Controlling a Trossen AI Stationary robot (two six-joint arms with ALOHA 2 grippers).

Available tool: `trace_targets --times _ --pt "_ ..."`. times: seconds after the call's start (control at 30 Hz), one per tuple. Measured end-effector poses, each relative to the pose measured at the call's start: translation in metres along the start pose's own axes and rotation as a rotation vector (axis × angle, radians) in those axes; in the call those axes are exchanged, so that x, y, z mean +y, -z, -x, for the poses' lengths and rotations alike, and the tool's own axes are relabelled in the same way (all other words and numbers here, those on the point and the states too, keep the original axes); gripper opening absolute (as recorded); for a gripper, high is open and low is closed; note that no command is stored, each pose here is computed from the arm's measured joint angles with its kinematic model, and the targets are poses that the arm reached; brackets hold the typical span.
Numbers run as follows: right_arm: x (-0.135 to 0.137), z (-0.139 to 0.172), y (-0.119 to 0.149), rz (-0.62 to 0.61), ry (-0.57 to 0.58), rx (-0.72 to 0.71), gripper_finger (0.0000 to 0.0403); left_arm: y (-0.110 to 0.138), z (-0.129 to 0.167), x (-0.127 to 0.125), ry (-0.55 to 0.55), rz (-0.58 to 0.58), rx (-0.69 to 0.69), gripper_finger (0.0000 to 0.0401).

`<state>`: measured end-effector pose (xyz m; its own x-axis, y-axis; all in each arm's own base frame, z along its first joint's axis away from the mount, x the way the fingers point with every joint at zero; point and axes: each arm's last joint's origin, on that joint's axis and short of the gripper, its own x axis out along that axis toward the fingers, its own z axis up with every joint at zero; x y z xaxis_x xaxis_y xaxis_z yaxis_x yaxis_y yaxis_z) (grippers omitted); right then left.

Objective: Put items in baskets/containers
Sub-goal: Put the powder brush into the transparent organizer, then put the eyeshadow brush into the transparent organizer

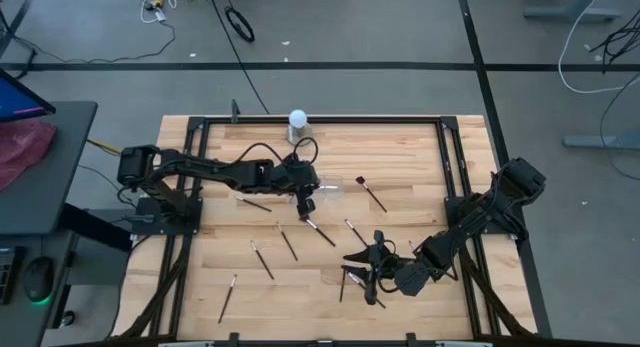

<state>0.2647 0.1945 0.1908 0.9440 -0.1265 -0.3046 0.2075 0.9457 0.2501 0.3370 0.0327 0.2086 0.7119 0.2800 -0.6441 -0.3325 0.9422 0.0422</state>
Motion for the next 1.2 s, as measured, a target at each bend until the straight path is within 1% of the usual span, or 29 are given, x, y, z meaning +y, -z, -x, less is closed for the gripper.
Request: trace_targets --times 0.17,0.47,0.57,0.7,0.8,0.9,1.0,1.1,1.2 --pt "0.000 0.000 0.000 0.000 0.000 0.000 0.0112 0.000 -0.001 0.004 -0.010 0.014 0.003 0.0085" --pt "0.000 0.000 0.000 -0.001 0.000 -0.001 0.0112 0.000 -0.002 0.008 -0.021 0.022 0.008 0.0129" --pt "0.000 0.000 0.000 -0.001 0.000 0.000 0.0112 0.000 -0.002 0.009 -0.040 0.022 0.004 0.0141" --pt "0.000 0.000 0.000 -0.001 0.000 0.000 0.0112 -0.002 0.000 0.011 -0.094 0.023 -0.008 0.0148" --pt "0.000 0.000 0.000 0.000 0.000 0.000 0.0112 -0.007 0.011 0.009 -0.091 0.024 -0.043 0.0147" --pt "-0.001 0.000 0.001 0.010 0.007 0.011 0.0112 -0.014 0.029 0.001 -0.060 0.003 -0.091 0.0141" --pt "-0.003 0.000 0.004 0.003 0.022 0.033 0.0112 -0.019 0.055 -0.015 -0.010 -0.040 -0.148 0.0132" --pt "-0.006 0.001 0.009 -0.019 0.050 0.069 0.0112 -0.017 0.079 -0.037 0.041 -0.087 -0.182 0.0124" --pt "-0.010 0.001 0.013 -0.051 0.085 0.107 0.0112 -0.008 0.099 -0.064 0.083 -0.148 -0.195 0.0117"
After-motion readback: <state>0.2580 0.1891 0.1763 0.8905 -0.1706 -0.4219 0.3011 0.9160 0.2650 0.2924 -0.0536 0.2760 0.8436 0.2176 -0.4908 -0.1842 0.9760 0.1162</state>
